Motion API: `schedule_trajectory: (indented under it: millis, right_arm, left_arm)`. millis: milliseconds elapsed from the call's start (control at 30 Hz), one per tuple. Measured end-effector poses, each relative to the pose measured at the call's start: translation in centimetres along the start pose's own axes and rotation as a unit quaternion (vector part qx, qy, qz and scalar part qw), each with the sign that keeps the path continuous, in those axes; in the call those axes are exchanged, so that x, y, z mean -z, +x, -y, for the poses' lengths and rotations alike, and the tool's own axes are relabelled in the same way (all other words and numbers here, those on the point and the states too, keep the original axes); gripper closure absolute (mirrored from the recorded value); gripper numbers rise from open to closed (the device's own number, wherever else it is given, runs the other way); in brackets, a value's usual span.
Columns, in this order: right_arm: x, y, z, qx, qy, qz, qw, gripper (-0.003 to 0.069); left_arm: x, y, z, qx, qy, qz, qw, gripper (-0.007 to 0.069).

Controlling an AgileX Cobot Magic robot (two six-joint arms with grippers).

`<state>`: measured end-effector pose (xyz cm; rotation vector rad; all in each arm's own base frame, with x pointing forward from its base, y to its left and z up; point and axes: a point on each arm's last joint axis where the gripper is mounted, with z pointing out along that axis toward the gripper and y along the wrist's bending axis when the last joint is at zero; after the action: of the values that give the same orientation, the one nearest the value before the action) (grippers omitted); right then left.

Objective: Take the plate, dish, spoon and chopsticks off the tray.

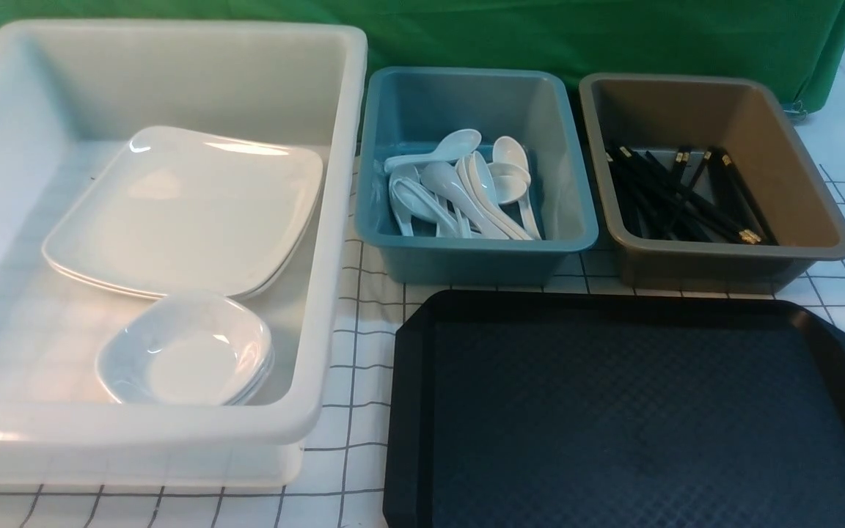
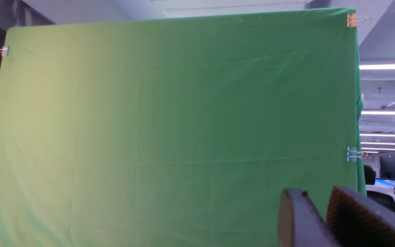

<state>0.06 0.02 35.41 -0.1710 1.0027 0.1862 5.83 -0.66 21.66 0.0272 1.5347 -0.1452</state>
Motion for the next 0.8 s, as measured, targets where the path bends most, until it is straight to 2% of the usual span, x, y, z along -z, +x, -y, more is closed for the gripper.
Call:
schedule_trajectory:
  millis: [100,200,367,800]
  right_arm:
    - [0.0,0.1,0.0,0.000,0.000,-0.002,1.000,0.0499]
    - [0.0,0.0,0.0,0.000,0.000,-0.001,1.000,0.0492]
    - [0.0,0.0,0.0,0.000,0.000,-0.001,1.000,0.0482]
    - [0.0,0.0,0.0,0.000,0.000,-0.001,1.000,0.0460]
  left_arm:
    - [0.2,1.0,-0.4,-0.006,-0.030,-0.006,1.000,0.0620]
    - [0.3,1.5,-0.5,-0.034,-0.041,-0.033,0.998,0.0620]
    - [0.4,2.4,-0.6,-0.057,-0.043,-0.081,0.994,0.0620]
    - [0.4,2.4,-0.6,-0.061,-0.043,-0.085,0.994,0.0620]
